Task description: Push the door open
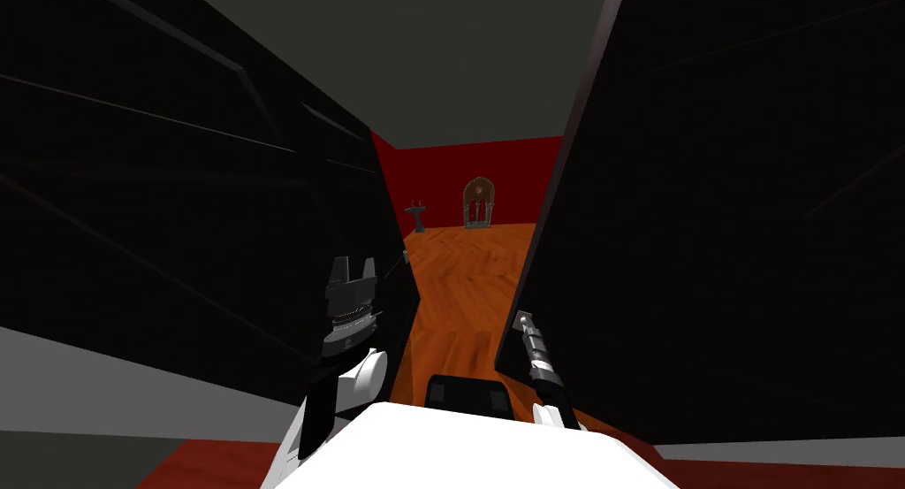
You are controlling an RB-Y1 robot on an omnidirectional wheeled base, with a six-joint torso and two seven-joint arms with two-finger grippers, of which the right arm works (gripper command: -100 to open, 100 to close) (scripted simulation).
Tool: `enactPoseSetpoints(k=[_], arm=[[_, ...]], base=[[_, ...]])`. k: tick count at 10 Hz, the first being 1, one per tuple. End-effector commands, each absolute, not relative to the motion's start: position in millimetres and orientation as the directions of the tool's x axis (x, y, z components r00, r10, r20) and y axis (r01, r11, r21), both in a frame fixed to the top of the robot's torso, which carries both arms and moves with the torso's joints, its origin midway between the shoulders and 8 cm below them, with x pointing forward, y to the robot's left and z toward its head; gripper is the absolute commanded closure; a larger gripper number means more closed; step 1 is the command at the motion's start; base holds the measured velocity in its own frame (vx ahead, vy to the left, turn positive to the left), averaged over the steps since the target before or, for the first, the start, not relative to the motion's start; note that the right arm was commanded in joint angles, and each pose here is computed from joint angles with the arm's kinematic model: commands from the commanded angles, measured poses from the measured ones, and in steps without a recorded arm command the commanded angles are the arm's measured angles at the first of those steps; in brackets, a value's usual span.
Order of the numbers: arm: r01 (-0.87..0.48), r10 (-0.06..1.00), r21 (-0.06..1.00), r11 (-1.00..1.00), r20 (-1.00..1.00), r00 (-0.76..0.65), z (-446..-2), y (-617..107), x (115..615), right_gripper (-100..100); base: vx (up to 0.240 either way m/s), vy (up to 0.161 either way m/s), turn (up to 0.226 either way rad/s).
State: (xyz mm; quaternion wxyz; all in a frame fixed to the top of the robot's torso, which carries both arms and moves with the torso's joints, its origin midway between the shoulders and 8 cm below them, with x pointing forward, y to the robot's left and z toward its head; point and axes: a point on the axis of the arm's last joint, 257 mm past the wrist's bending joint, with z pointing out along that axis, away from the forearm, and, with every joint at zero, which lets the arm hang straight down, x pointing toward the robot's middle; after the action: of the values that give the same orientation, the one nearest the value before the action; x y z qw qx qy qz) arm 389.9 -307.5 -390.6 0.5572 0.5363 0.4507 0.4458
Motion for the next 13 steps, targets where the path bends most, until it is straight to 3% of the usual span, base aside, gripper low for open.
enactPoseSetpoints(k=[1,6,13], arm=[[-0.012,0.980,1.000,0.027,-0.024,0.196,-391,-308,390,100],[-0.004,0.977,0.999,0.039,-0.038,0.209,-392,-319,388,100],[0.000,0.959,0.997,0.074,-0.071,0.274,-387,-363,384,100]], base=[[-0.033,0.000,0.012],[0.008,0.004,-0.005],[0.178,0.010,-0.041]])
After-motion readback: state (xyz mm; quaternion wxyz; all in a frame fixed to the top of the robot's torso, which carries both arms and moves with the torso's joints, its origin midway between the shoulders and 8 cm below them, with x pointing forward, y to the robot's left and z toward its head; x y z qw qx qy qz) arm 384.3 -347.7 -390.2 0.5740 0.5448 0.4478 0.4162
